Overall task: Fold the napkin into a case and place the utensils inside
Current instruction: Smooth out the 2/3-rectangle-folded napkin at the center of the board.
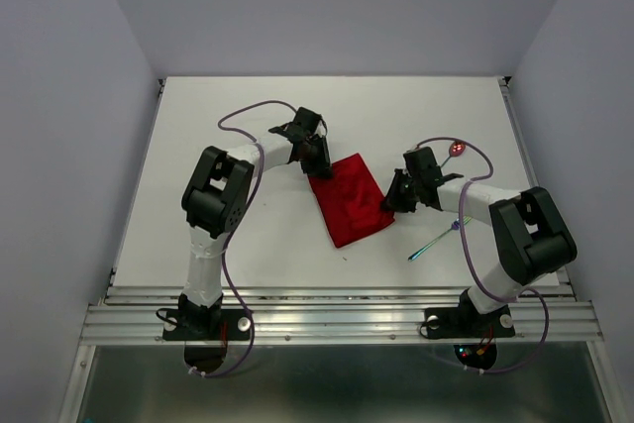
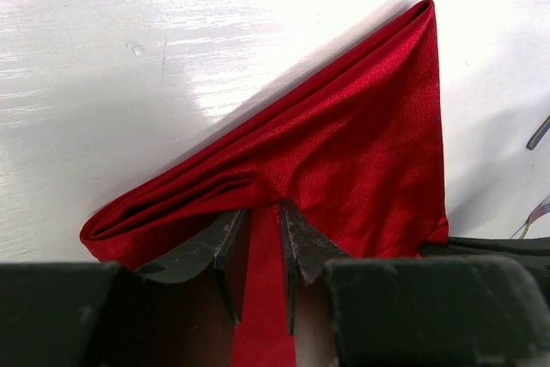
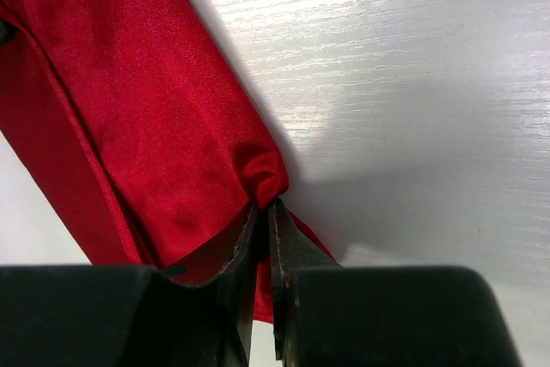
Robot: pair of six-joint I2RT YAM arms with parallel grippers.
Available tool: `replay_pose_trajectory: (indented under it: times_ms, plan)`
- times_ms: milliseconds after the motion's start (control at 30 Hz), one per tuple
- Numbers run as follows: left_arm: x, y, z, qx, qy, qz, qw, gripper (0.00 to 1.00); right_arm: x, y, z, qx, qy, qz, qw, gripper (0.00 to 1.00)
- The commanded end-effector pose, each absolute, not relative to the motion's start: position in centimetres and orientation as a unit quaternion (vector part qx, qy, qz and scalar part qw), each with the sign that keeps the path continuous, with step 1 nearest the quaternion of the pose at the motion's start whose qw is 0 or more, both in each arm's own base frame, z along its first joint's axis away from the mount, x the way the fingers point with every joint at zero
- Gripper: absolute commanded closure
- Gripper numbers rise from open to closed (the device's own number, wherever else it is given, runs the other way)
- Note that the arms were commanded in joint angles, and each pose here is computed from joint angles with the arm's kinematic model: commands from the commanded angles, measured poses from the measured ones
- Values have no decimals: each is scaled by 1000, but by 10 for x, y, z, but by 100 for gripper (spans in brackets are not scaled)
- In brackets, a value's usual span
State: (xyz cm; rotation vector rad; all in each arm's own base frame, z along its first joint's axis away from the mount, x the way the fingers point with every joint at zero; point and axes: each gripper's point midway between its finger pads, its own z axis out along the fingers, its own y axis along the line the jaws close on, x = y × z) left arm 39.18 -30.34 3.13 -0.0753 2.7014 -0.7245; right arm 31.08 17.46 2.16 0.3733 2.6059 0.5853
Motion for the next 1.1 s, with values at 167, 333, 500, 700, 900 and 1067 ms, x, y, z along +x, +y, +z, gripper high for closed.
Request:
replay_pose_trajectory:
  times_ms: [167, 333, 500, 700, 900, 1067]
  plan:
    - [402, -307, 25, -31, 954, -239, 179, 69, 292, 171, 7, 132, 952, 193, 196, 86]
    - [406, -306, 36, -37, 950, -241, 195, 69, 291, 171, 8, 130, 952, 194, 196, 86]
    - [412, -303, 42, -55, 948, -233, 209, 53, 291, 174, 10, 125, 953, 196, 196, 86]
    - [417, -299, 40, -70, 950, -217, 213, 60, 290, 177, 11, 121, 953, 196, 196, 86]
    - [417, -296, 33, -83, 953, -204, 206, 68, 290, 176, 11, 121, 953, 194, 197, 86]
    - [420, -293, 36, -94, 953, -195, 210, 73, 289, 178, 12, 117, 953, 195, 198, 87]
